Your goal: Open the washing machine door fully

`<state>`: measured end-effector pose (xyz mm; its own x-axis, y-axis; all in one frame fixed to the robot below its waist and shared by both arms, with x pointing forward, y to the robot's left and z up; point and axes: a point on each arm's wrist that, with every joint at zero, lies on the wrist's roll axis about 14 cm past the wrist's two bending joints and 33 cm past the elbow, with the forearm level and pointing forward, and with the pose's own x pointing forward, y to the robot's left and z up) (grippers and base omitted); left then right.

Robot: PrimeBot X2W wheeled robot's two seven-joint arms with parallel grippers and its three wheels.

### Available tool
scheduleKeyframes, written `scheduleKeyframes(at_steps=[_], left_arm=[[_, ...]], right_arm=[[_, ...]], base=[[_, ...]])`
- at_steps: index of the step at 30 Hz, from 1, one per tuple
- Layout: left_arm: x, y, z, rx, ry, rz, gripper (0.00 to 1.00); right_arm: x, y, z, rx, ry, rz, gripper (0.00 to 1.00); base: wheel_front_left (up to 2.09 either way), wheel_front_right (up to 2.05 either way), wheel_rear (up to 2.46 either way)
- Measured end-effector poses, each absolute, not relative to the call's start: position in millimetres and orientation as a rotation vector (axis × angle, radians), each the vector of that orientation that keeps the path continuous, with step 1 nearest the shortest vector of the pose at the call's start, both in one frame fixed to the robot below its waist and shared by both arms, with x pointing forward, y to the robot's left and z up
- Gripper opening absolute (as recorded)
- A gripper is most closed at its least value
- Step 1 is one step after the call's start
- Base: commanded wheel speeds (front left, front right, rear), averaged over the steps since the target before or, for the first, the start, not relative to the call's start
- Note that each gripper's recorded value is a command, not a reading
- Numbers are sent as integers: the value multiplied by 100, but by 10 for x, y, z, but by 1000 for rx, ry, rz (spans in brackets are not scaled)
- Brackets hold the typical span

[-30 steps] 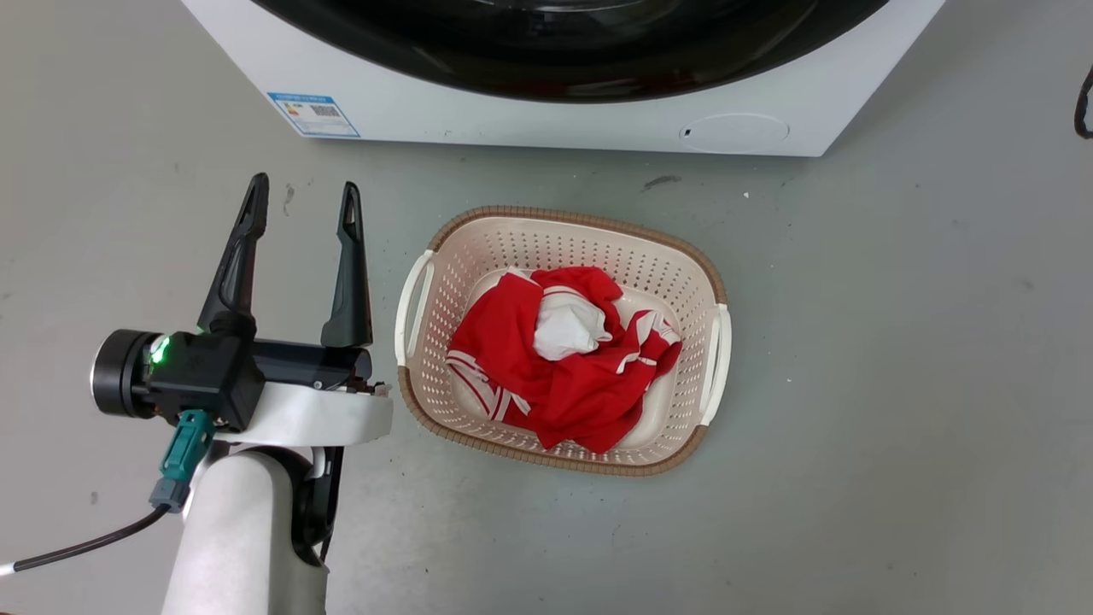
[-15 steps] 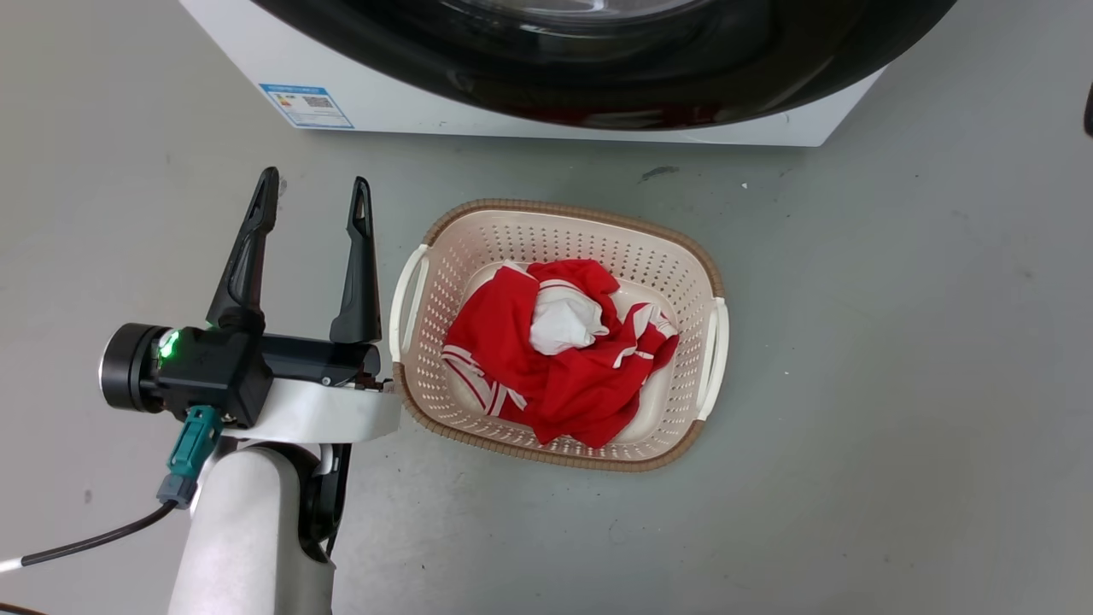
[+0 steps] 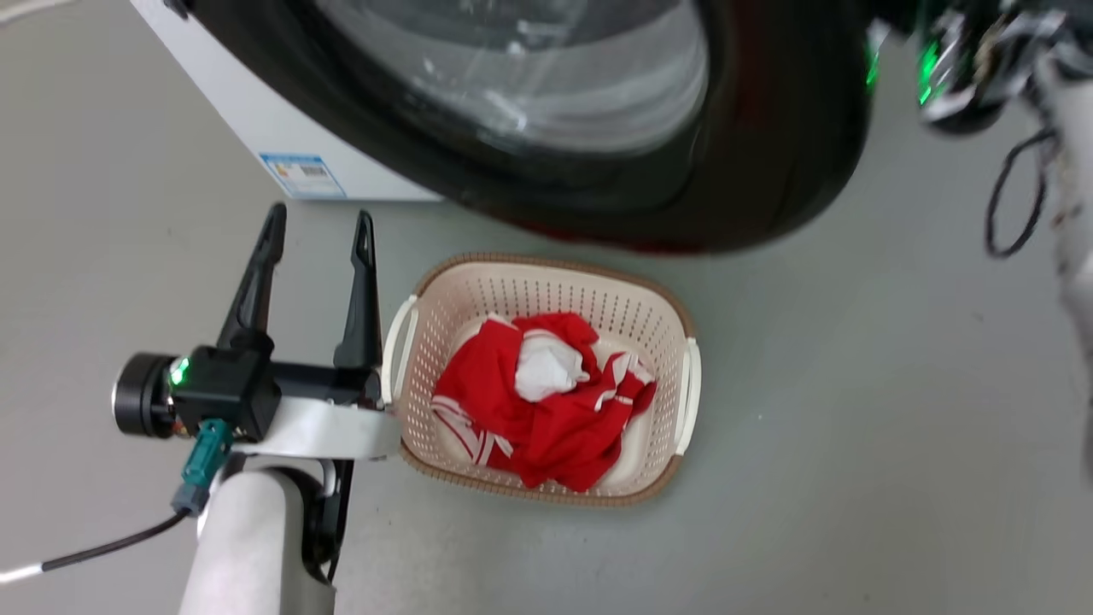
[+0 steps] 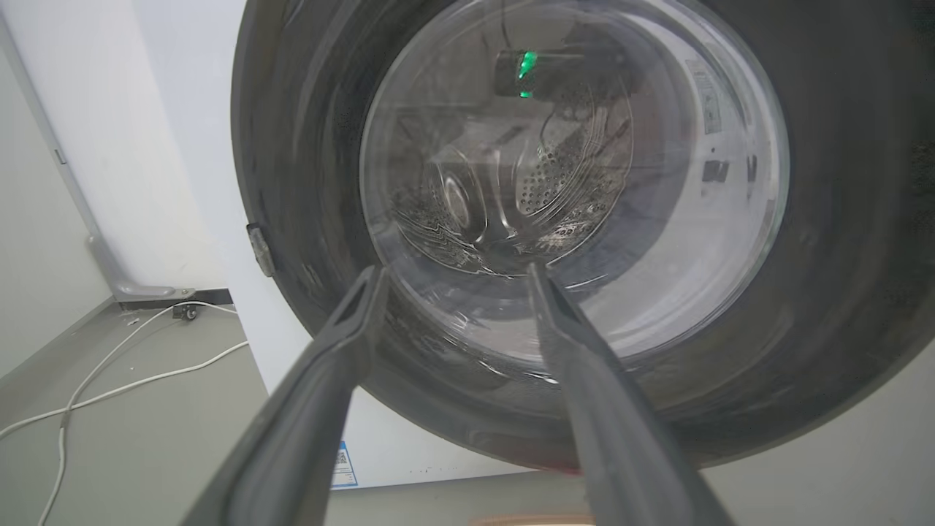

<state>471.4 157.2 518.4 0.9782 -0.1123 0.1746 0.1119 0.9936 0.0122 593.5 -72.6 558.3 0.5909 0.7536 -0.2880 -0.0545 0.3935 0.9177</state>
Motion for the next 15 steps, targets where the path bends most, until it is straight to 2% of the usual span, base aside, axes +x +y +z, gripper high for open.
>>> scheduleKeyframes(at_steps=[9, 10, 15], left_arm=[[4401, 1585, 5368, 4, -198, -109, 100], [4313, 1599, 5422, 5, -208, -105, 100], [4197, 1626, 5461, 7, -213, -97, 100]], right_arm=[[5298, -471, 5681, 1029, 867, 723, 0], [5095, -335, 5703, 1020, 892, 780, 0], [4807, -52, 5769, 1002, 925, 894, 0]], base=[[0, 0, 0], [0, 0, 0], [0, 0, 0]])
